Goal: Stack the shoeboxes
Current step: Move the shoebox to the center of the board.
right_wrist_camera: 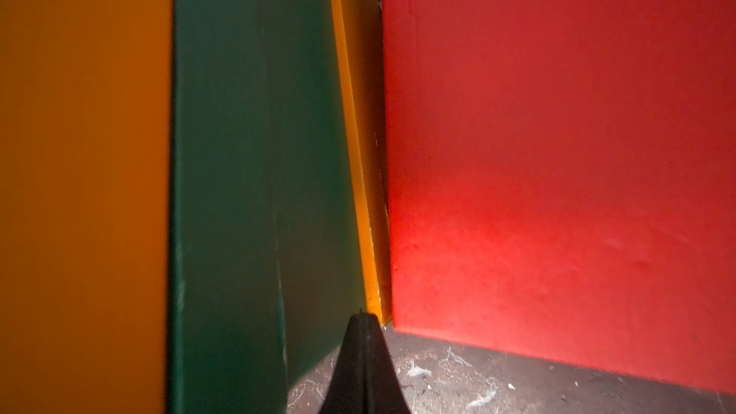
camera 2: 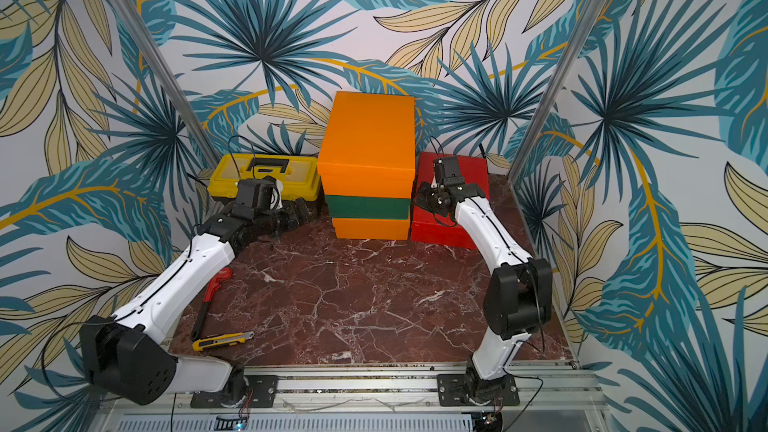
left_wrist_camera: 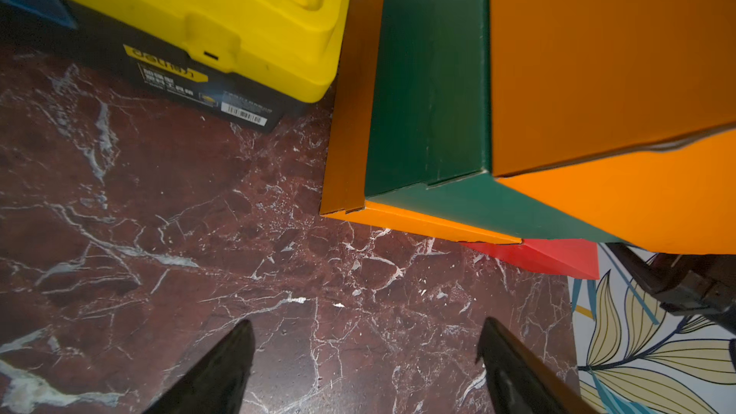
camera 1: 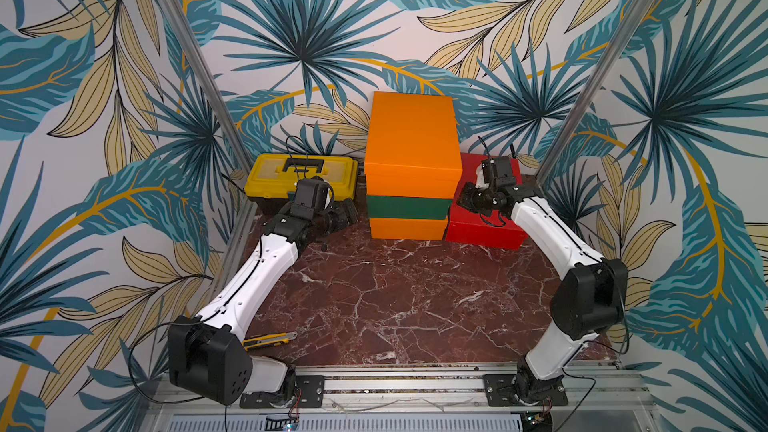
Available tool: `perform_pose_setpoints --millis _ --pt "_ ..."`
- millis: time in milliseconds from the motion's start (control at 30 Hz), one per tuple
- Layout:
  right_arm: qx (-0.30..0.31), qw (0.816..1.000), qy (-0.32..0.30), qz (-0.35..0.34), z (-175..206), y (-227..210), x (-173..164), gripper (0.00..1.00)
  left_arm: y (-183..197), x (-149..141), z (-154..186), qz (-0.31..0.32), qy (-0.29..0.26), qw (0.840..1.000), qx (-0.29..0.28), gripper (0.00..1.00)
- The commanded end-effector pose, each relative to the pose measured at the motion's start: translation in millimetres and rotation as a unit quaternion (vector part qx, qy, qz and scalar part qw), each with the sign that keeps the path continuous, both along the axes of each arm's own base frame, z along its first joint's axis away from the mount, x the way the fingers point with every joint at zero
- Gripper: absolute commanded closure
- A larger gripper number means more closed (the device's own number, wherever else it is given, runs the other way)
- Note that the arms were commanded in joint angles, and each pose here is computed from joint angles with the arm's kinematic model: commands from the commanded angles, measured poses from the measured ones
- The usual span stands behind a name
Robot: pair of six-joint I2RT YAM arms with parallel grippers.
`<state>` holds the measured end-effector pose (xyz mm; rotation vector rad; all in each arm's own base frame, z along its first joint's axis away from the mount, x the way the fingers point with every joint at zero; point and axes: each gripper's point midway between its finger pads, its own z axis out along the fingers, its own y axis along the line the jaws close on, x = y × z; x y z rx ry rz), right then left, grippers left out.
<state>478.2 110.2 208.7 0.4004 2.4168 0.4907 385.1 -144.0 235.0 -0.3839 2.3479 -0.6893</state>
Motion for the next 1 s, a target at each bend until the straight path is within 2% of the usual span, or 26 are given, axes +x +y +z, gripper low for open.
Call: perform_pose_setpoints --millis 0,367,667,967 --pt "0.001 1.0 0.006 0.018 -6.0 3.1 13.2 1.0 -2.5 6.6 -28.1 -0.003 0.034 0.999 -0.007 0.1" --pt "0.046 0.998 0.031 0.033 -35.2 1.5 65.3 1.0 -13.2 42.1 -104.4 0.002 0.127 0.989 -0.07 0.1" --pt "0.042 0.997 0.054 0.023 -58.1 -1.5 81.4 1.0 -17.7 60.7 -122.7 0.008 0.139 0.987 -0.074 0.1" --pt "0.075 0.994 0.075 0.021 -83.1 6.6 73.2 1.0 -21.5 74.1 -132.0 0.013 0.142 0.987 -0.079 0.1"
